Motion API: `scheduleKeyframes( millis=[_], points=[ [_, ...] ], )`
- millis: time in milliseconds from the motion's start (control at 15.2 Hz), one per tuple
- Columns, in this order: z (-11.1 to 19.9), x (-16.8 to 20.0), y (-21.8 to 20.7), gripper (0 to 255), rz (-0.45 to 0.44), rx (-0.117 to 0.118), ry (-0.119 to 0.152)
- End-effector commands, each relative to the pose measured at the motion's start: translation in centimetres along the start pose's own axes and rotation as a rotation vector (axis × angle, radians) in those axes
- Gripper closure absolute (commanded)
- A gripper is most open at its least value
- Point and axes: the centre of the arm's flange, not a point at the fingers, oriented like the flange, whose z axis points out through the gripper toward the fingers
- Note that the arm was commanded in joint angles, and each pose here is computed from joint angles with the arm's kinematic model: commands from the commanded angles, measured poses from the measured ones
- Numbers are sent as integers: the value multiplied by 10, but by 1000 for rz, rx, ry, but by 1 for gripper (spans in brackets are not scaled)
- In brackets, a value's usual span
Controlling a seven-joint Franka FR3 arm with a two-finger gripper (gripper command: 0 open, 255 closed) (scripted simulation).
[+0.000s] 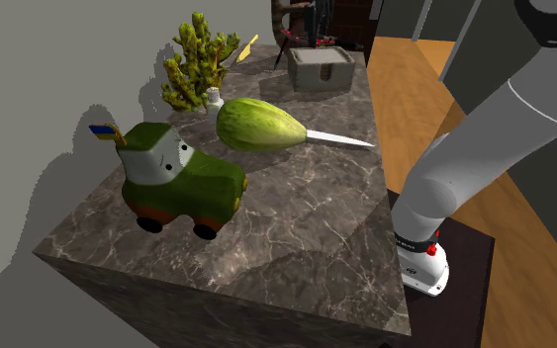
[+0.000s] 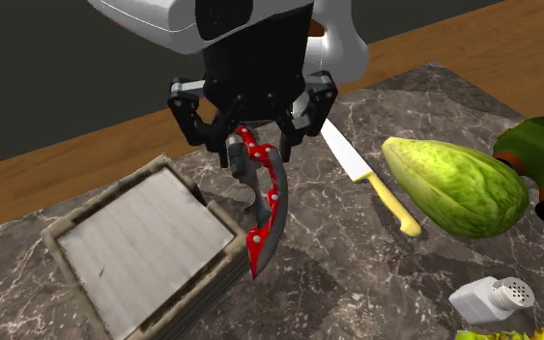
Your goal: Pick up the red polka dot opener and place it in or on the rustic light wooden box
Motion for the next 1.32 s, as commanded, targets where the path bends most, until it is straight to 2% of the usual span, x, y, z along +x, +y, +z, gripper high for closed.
scheduleKeyframes(
  millis=[0,594,1254],
  points=[
    [2,7,23,255,-1,-1,0],
    [5,39,137,255,-1,-1,0],
    [57,40,134,255,-1,-1,0]
  ],
)
